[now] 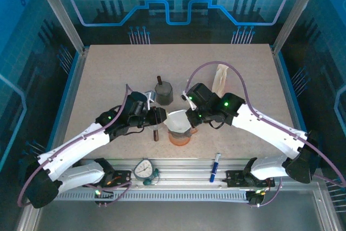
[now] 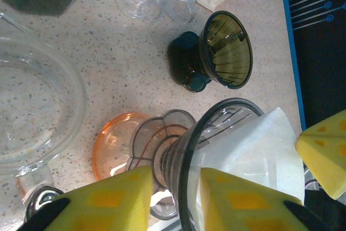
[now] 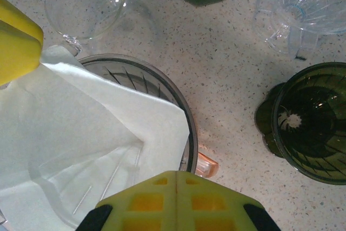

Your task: Place the coffee filter in the dripper

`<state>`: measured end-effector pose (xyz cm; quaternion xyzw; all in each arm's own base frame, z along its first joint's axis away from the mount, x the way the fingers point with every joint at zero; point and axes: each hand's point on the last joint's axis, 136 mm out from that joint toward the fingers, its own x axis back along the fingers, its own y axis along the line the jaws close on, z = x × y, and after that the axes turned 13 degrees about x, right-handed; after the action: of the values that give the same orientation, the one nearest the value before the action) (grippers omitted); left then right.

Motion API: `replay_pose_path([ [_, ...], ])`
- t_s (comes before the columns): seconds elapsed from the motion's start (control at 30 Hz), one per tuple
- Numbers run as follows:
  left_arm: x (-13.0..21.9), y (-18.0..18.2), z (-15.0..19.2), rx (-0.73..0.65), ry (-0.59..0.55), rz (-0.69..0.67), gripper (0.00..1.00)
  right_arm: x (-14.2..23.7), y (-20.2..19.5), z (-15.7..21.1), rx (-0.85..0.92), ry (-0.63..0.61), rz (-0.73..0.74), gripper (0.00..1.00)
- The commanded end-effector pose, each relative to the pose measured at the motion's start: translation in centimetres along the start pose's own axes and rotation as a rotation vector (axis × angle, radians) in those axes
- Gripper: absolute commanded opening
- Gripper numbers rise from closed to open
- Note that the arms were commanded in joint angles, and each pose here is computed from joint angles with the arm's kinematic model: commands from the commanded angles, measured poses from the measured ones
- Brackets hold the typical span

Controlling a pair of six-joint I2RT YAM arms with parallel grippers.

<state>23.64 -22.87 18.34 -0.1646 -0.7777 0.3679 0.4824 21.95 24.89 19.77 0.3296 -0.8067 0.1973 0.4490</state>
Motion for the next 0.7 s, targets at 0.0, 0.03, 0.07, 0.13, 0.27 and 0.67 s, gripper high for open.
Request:
replay_pose_path([
  [0.0, 0.2, 0.4, -0.2, -0.013, -0.027, -0.019, 0.4, -0.4, 0.1, 0.1, 0.019, 0.006, 0.011, 0.05],
  [0.03, 0.6, 0.2, -0.4, -0.019, -0.039, -0.016, 0.43, -0.5, 0.1, 0.1, 0.02, 0.008, 0.012, 0.05],
  [0.07, 0.9, 0.1, -0.6, -0.024, -0.049, -0.013, 0.45, -0.5, 0.2, 0.2, 0.02, 0.009, 0.013, 0.05],
  [0.13, 1.7, -0.5, -0.9, -0.041, -0.069, 0.007, 0.5, -0.5, 0.1, 0.2, 0.021, 0.009, 0.016, 0.05],
  [0.27, 2.1, -1.7, -0.4, -0.07, -0.035, 0.051, 0.55, -0.4, 0.0, 0.2, 0.022, 0.009, 0.019, 0.05],
  [0.67, 0.2, -1.3, 2.1, -0.094, 0.089, 0.022, 0.41, -0.6, 0.0, 0.5, 0.021, 0.015, 0.026, 0.06],
])
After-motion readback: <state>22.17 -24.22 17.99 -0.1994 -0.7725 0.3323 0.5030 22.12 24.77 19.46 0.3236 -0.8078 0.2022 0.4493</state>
